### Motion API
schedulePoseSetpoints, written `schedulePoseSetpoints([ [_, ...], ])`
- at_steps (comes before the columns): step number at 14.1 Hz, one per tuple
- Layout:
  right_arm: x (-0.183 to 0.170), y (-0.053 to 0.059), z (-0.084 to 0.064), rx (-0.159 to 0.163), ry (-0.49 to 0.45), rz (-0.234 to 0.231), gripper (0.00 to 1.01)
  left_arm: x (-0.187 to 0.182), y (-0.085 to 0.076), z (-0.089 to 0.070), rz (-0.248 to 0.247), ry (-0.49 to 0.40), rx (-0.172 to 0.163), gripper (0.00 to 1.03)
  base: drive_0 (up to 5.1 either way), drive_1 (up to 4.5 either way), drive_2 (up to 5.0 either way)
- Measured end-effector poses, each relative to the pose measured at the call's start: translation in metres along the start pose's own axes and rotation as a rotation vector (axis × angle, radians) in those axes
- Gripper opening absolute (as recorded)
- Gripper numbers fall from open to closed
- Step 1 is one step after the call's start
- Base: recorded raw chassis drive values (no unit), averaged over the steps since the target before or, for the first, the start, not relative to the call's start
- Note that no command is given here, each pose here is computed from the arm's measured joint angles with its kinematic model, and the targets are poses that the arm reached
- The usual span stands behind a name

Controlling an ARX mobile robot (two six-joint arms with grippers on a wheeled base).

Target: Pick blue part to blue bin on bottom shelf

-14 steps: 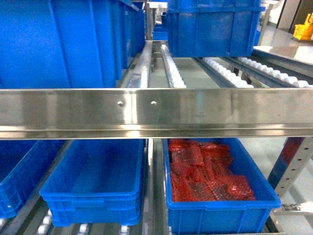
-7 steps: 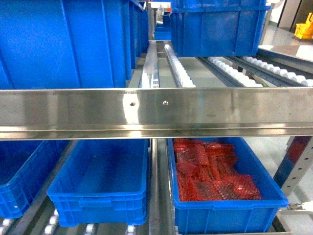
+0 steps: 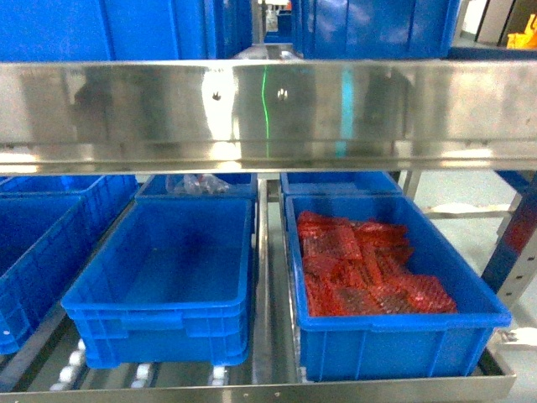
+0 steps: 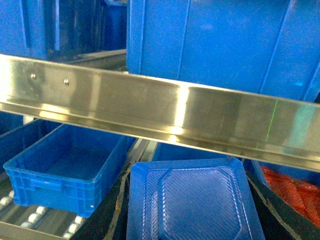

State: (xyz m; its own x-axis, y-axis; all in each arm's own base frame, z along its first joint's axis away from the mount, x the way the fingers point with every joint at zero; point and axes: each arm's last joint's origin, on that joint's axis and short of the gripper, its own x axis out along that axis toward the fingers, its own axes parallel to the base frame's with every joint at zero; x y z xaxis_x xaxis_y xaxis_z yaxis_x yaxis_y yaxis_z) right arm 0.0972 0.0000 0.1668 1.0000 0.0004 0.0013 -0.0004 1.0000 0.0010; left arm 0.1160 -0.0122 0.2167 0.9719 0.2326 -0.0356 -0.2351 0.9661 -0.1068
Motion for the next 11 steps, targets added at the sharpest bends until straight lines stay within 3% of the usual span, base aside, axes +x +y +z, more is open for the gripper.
schedulePoseSetpoints([
  [11,0.0000,0.0000,0.0001,-0.001,-0.001,0.000,0.98,0.0000,0.0000,0.0000,-0.002,0.000,0.000,0.43,0.0,0.00,0.0],
])
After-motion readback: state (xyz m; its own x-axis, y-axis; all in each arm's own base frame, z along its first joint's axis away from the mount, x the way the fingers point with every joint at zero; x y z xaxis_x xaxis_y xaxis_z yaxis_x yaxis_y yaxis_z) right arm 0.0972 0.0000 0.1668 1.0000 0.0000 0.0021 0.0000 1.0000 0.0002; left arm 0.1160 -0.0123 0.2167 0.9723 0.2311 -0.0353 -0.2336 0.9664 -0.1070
